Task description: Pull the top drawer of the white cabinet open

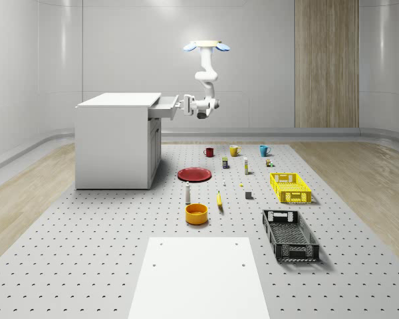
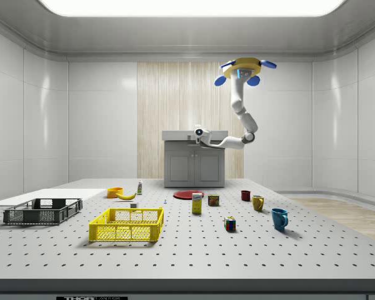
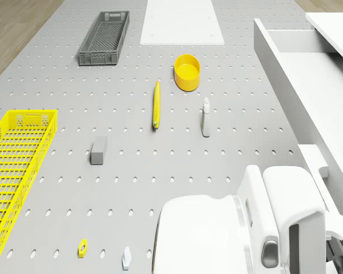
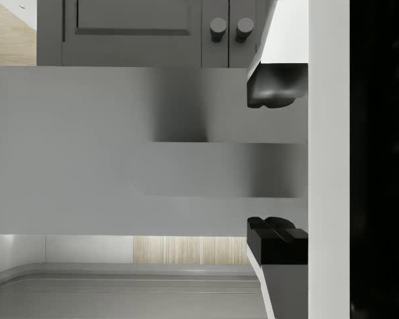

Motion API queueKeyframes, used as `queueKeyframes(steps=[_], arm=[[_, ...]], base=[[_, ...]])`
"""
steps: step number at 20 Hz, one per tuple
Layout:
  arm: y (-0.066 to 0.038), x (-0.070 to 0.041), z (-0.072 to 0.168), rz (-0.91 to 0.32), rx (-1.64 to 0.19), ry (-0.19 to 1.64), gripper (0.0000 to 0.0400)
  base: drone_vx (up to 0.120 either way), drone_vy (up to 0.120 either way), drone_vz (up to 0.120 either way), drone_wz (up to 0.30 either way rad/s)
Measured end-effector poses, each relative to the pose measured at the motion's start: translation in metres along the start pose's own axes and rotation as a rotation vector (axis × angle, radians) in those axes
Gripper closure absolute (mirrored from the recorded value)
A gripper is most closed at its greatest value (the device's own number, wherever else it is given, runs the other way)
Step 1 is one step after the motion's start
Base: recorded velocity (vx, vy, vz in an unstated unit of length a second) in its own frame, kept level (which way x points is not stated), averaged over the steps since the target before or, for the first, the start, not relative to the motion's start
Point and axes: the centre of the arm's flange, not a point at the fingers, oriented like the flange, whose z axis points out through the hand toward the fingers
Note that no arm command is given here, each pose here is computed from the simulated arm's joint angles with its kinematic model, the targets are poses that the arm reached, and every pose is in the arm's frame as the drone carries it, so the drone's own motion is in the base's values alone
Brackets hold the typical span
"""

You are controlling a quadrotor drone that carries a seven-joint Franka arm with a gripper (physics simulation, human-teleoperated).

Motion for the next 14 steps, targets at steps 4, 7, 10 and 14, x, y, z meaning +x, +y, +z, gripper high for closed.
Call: queueKeyframes(steps=[4, 7, 10, 14], arm=[[0.0, 0.0, -0.0009, 0.003, 0.002, -0.001, 0.0112], [0.0001, 0.0, -0.0012, 0.004, 0.002, -0.002, 0.0103], [0.0001, 0.0, -0.0013, 0.005, 0.003, -0.002, 0.0099], [0.0001, 0.0, -0.0014, 0.005, 0.003, -0.002, 0.0097]], base=[[0.0, 0.12, 0.0, 0.0], [0.0, 0.12, 0.0, 0.0], [0.0, 0.04, 0.0, 0.0], [0.0, 0.0, 0.0, 0.0]])
